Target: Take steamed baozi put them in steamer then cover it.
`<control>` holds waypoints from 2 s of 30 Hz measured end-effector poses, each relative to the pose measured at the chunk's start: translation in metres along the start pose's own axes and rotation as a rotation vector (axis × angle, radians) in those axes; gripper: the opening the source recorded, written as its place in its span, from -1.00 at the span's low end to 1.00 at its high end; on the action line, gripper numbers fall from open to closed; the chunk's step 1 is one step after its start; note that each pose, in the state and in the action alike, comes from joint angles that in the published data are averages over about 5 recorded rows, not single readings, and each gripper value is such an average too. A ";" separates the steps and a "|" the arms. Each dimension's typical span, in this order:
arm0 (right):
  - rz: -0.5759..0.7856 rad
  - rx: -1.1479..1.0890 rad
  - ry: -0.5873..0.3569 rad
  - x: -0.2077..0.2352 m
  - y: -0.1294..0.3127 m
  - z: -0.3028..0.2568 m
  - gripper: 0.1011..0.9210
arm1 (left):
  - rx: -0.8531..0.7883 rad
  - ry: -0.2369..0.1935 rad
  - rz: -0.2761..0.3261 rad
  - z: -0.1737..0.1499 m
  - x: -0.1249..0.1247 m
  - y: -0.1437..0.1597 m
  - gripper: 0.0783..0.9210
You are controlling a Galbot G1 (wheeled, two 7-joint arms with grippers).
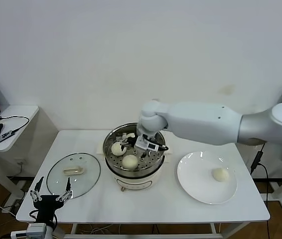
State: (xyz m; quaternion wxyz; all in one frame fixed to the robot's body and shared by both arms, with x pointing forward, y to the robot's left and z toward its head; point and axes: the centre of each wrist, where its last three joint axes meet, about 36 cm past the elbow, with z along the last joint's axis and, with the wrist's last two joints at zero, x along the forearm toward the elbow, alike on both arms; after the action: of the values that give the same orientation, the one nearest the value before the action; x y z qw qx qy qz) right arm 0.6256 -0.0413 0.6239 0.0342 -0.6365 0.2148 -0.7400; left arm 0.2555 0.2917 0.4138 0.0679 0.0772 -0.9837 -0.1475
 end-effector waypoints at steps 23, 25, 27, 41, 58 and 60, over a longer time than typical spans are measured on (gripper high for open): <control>-0.023 -0.746 0.229 0.118 0.198 0.041 0.76 | -0.021 -0.027 0.064 -0.007 -0.001 -0.009 0.77; -0.037 -0.802 0.246 0.116 0.223 0.040 0.76 | -0.021 -0.027 0.069 -0.007 -0.001 -0.011 0.77; -0.051 -0.857 0.259 0.112 0.247 0.039 0.76 | -0.022 -0.026 0.072 -0.007 -0.001 -0.012 0.77; -0.145 -1.113 0.280 0.053 0.366 0.023 0.76 | -0.036 -0.014 0.092 -0.008 0.002 -0.020 0.77; -0.171 -1.224 0.314 -0.003 0.409 0.049 0.75 | -0.049 -0.002 0.082 -0.005 0.003 -0.016 0.77; -0.173 -1.233 0.312 -0.010 0.410 0.051 0.73 | -0.051 -0.001 0.080 -0.005 0.002 -0.015 0.77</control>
State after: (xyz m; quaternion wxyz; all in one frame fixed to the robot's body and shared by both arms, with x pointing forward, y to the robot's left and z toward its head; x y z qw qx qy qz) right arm 0.5852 -0.4230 0.4718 -0.4295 -0.4391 0.5512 -0.5646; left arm 0.2559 0.2755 0.4137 0.0754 0.0358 -0.9820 -0.1696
